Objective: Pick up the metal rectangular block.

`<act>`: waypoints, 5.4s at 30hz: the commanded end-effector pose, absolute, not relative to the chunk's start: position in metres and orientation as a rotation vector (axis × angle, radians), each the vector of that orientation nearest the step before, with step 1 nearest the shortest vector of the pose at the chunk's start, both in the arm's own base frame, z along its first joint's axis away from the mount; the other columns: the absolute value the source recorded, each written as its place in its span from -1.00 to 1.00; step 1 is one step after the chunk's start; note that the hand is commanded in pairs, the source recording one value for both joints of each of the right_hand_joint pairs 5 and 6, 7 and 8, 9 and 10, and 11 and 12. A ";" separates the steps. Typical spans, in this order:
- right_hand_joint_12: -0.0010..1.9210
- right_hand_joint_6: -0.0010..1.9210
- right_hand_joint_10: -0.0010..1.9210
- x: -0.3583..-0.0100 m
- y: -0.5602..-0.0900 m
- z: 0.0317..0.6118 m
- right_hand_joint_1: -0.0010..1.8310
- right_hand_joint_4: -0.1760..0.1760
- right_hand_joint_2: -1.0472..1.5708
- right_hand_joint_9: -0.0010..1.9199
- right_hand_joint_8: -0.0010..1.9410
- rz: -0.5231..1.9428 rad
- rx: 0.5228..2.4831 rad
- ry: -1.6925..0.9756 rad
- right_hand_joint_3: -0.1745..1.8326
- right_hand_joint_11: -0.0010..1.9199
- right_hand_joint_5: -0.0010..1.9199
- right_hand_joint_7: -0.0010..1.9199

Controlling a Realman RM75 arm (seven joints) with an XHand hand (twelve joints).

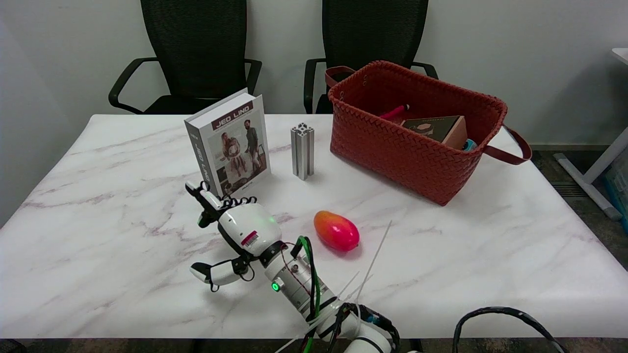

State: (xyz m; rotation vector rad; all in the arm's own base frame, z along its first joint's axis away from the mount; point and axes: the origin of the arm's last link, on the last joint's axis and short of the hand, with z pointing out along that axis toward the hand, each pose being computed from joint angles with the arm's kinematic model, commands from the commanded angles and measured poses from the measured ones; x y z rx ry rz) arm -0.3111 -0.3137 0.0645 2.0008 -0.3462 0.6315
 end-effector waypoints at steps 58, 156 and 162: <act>-0.75 -1.00 -0.45 -0.200 -0.406 0.151 0.08 0.00 0.21 -0.45 -0.49 1.429 1.389 -0.771 -0.19 -0.75 -1.00 -0.48; -1.00 -1.00 -0.93 -0.276 -0.407 0.216 0.10 0.00 -0.03 -0.93 -1.00 1.212 1.224 -0.876 -0.61 -1.00 -1.00 -1.00; -1.00 -1.00 -0.93 -0.281 -0.407 0.216 0.10 0.00 -0.02 -0.92 -0.99 1.202 1.210 -0.884 -0.62 -1.00 -1.00 -0.99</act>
